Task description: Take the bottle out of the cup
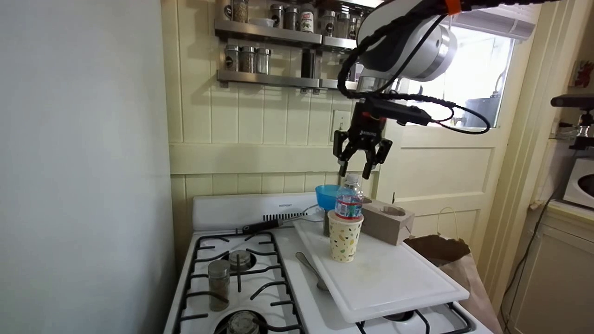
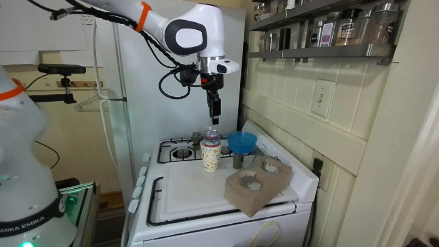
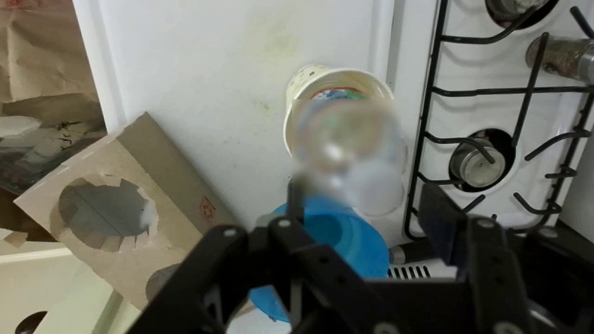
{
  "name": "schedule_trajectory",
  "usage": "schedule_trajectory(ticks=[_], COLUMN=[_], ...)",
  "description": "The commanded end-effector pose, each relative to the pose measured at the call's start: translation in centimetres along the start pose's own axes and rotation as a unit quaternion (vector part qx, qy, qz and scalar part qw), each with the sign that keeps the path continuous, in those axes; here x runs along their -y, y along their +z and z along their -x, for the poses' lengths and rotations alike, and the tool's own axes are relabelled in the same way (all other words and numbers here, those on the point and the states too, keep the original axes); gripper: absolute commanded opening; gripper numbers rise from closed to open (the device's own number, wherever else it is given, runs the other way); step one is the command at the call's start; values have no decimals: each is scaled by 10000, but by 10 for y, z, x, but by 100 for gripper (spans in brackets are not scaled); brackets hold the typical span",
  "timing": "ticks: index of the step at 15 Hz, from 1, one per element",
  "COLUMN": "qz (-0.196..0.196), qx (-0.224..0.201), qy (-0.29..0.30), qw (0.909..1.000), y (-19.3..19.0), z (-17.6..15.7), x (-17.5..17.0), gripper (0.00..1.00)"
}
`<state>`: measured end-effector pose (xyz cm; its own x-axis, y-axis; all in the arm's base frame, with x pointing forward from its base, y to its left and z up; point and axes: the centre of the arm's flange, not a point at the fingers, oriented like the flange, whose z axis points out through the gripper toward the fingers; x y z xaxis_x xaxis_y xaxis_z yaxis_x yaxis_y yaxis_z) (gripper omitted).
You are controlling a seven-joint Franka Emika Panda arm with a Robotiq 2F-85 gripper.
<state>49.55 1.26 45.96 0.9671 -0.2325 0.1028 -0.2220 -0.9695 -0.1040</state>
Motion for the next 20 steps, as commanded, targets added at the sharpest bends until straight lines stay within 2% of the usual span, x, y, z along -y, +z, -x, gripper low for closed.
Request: schedule_trajectory(ticks=[1,3,5,7,8,10,11,12,13,14,15,16,18,19,20], qz=[-55,-35,70,81,102,81,82,90,87,78,88,100,117,125,133], qx=[10,47,117,202,240,293,307,295,275,250,206,171,166,173,188], qy=[-89,-125,-82,-24,18,112,158,185,198,195,176,155,140,133,122], qw=[9999,9999,9999,9998,9997,9995,9994,9994,9994,9995,9996,9997,9997,9997,9997], y=[3,4,3,3,3,2,0,-1,-1,-2,-2,-2,-2,-1,0], z=[-12,-12,-6,3,6,11,14,15,15,15,14,12,10,9,9], x=[12,16,16,9,7,3,1,0,0,0,0,2,4,5,5], gripper=[64,63,72,76,75,70,64,64,60,51,54,48,47,37,34])
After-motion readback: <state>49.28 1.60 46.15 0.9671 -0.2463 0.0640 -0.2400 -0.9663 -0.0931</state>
